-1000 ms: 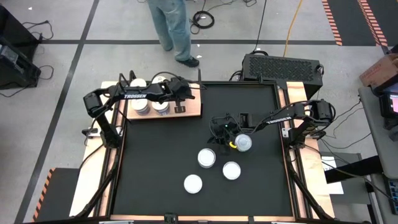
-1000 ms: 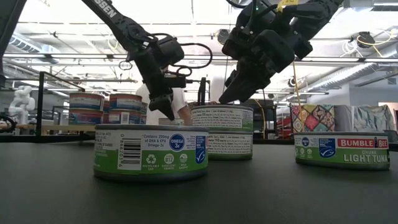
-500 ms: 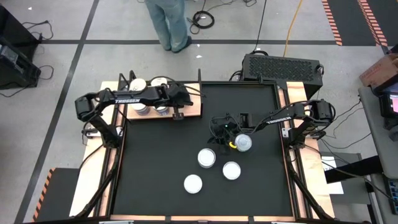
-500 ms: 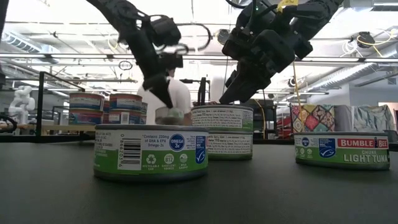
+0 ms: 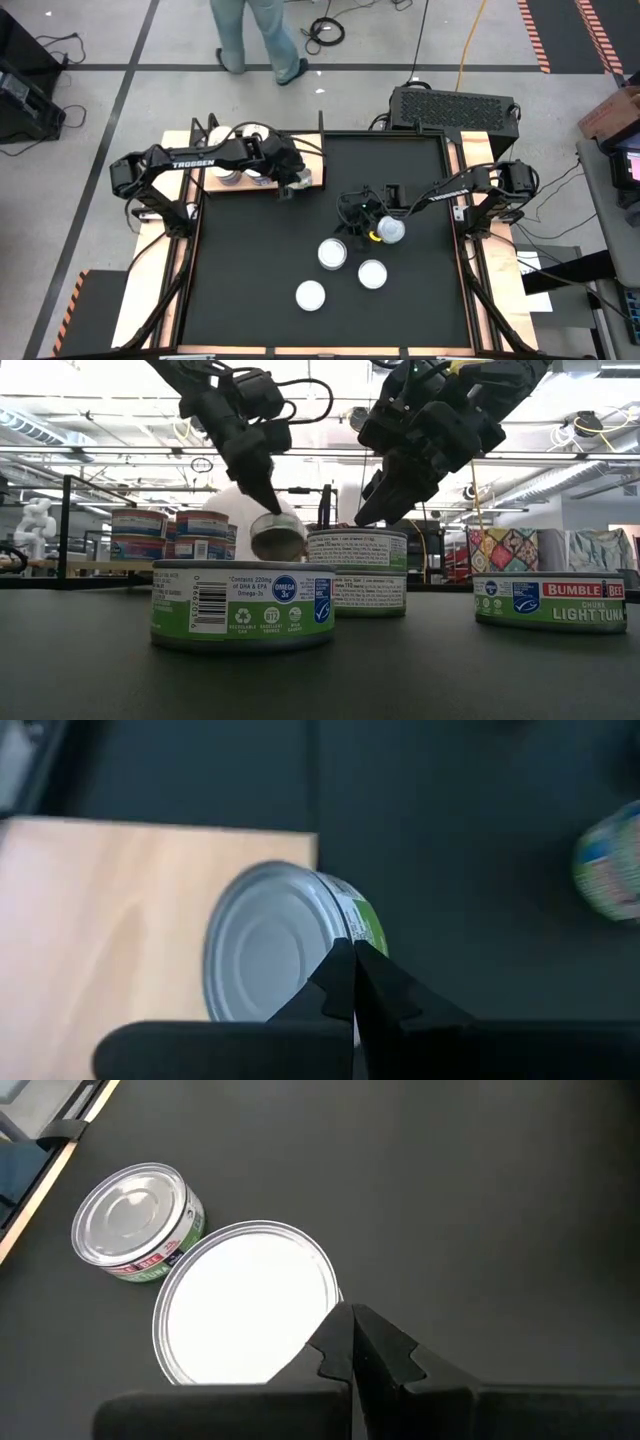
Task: Stack canned seafood by type on shelf
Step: Put the green tuna can on the shelf
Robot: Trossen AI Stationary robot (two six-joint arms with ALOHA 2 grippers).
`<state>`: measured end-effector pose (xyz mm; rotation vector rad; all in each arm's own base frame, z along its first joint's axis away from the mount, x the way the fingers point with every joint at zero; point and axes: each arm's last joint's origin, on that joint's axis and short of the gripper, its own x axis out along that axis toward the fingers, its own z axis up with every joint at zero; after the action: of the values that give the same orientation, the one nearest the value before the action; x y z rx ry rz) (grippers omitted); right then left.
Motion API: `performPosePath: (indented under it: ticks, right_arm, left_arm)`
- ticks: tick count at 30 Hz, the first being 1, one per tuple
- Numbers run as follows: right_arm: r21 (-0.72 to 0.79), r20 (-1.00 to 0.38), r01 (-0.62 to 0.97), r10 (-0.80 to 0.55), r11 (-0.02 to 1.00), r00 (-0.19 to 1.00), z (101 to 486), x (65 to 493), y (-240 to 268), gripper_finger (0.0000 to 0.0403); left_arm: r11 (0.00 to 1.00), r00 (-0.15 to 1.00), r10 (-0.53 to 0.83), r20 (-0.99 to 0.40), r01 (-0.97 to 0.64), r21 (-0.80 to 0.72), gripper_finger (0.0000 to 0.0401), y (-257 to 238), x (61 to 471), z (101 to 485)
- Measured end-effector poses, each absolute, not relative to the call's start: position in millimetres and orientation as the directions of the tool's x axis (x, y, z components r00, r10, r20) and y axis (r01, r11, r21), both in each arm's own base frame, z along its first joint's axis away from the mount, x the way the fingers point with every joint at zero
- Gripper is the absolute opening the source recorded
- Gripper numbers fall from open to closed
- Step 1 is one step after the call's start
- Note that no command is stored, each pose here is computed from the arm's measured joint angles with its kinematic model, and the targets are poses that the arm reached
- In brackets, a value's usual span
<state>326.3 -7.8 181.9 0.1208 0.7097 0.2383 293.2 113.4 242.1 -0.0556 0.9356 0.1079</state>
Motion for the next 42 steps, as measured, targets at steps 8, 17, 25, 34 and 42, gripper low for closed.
performPosePath:
  ticks: [8,17,25,34,42]
  right_arm:
    - [0.215,-0.625,-0.198,0.291,0.956,0.724,182.0,326.1,-3.0,0.0]
    - [0.216,-0.626,-0.226,0.313,0.95,0.715,181.9,326.0,6.5,0.0]
    - [0.221,-0.624,-0.222,0.312,0.95,0.716,182.1,326.2,6.5,0.0]
    - [0.209,-0.609,-0.222,0.305,0.952,0.733,183.8,327.7,4.3,0.0]
    - [0.203,-0.604,-0.223,0.302,0.953,0.738,184.3,328.1,3.1,0.0]
  left_arm:
    - [0.944,0.645,-0.215,-0.733,-0.054,-0.324,0.0,104.3,294.2,242.0]
    - [0.89,0.586,-0.333,-0.738,-0.062,-0.451,0.0,89.0,287.5,220.4]
    - [0.971,0.619,-0.182,-0.764,-0.012,-0.241,0.0,74.3,290.1,250.6]
    - [0.961,0.572,0.234,-0.786,-0.012,0.277,0.0,78.0,285.5,266.5]
    - [0.913,0.471,0.352,-0.808,0.016,0.407,0.0,105.3,303.6,231.5]
